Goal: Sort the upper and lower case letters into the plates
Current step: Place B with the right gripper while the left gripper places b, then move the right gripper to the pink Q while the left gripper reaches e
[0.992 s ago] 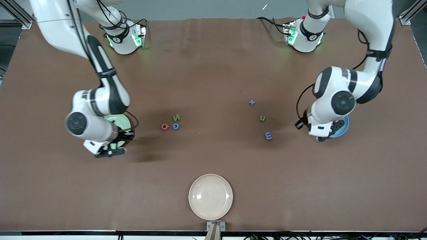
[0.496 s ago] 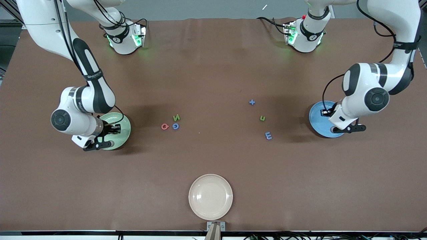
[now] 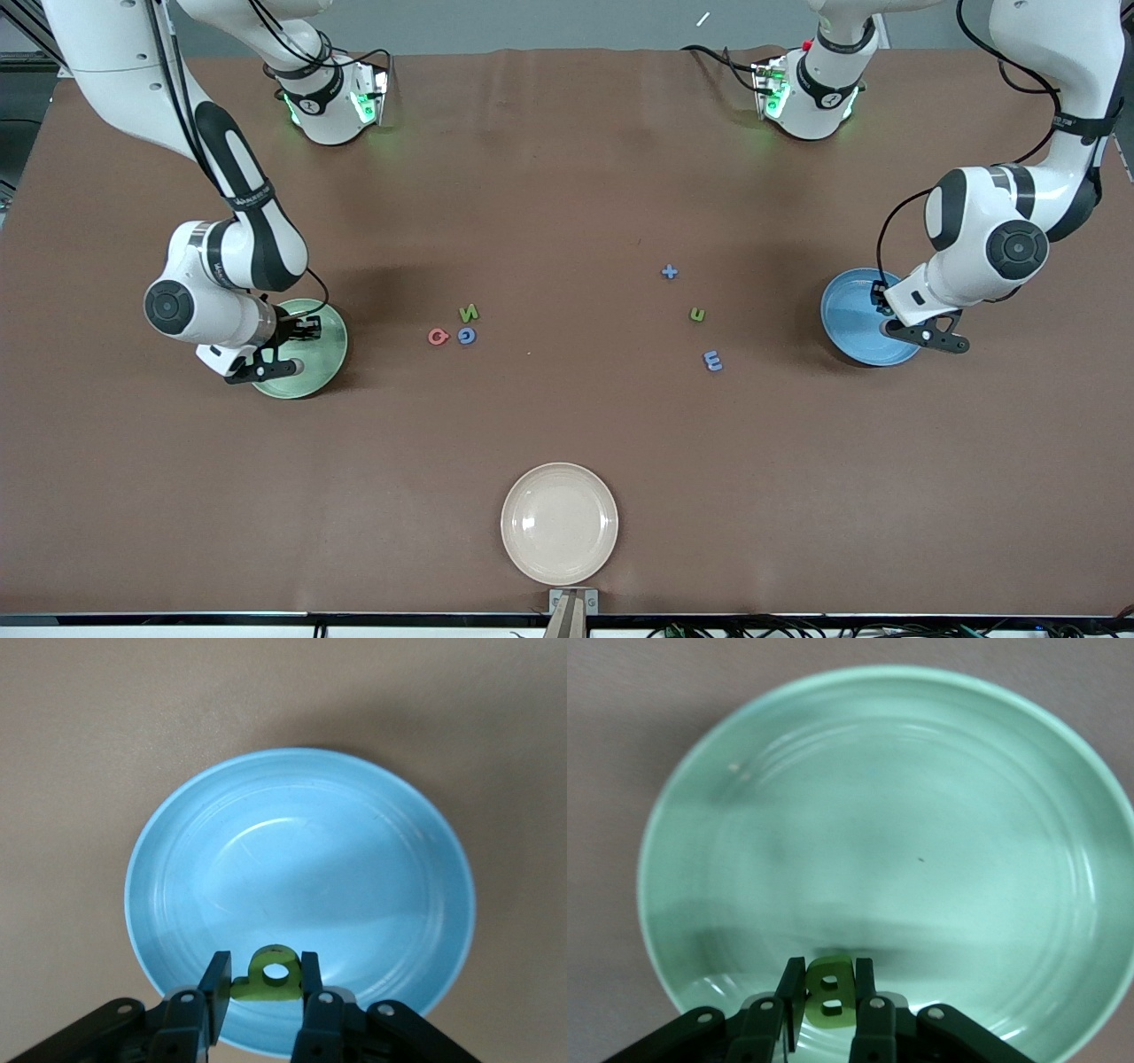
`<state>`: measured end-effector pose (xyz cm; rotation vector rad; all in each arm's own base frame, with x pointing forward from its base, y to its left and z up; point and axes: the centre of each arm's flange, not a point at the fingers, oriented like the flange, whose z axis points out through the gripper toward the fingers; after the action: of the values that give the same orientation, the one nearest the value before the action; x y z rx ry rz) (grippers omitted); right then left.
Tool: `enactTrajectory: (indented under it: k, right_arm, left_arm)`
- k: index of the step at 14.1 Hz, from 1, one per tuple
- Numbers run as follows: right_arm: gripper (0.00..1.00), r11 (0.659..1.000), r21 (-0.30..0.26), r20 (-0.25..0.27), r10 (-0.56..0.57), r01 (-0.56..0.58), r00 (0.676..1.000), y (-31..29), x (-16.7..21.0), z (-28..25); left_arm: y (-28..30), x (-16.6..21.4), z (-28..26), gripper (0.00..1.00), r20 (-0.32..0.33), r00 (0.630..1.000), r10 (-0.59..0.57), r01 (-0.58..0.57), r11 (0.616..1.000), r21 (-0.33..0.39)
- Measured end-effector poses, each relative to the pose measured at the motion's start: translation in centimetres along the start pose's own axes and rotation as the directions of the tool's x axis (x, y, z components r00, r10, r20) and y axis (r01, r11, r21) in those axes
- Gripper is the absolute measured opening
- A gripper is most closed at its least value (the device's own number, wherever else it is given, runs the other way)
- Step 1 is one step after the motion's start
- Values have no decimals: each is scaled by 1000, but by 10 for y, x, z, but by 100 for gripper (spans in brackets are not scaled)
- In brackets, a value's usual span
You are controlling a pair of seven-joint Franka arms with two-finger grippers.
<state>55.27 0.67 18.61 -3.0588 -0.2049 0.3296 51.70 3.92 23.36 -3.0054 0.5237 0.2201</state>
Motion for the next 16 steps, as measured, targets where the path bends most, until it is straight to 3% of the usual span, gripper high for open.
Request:
enactTrajectory:
  k: [3,6,10,13,16]
  right_arm:
    - [31,1000,5,3,22,-22,1000,12,-3,1]
    - [62,1000,10,16,19,-19,1000,10,-2,-3]
    - [100,998,27,22,63,-64,998,-10,16,-47]
    - [100,982,37,17,186,-187,982,-50,25,-60]
    - [100,928,56,34,367,-368,930,-91,26,-57]
  left_arm:
    - [-12,-9,20,36,-19,1000,0,0,1000,5]
    - [-18,-14,31,36,-33,999,10,-10,1000,4]
    - [-14,-16,37,36,-39,999,19,-19,1000,2]
    - [-13,-16,38,36,-39,999,19,-19,1000,1]
    - [-13,-17,41,36,-37,999,18,-18,1000,-1]
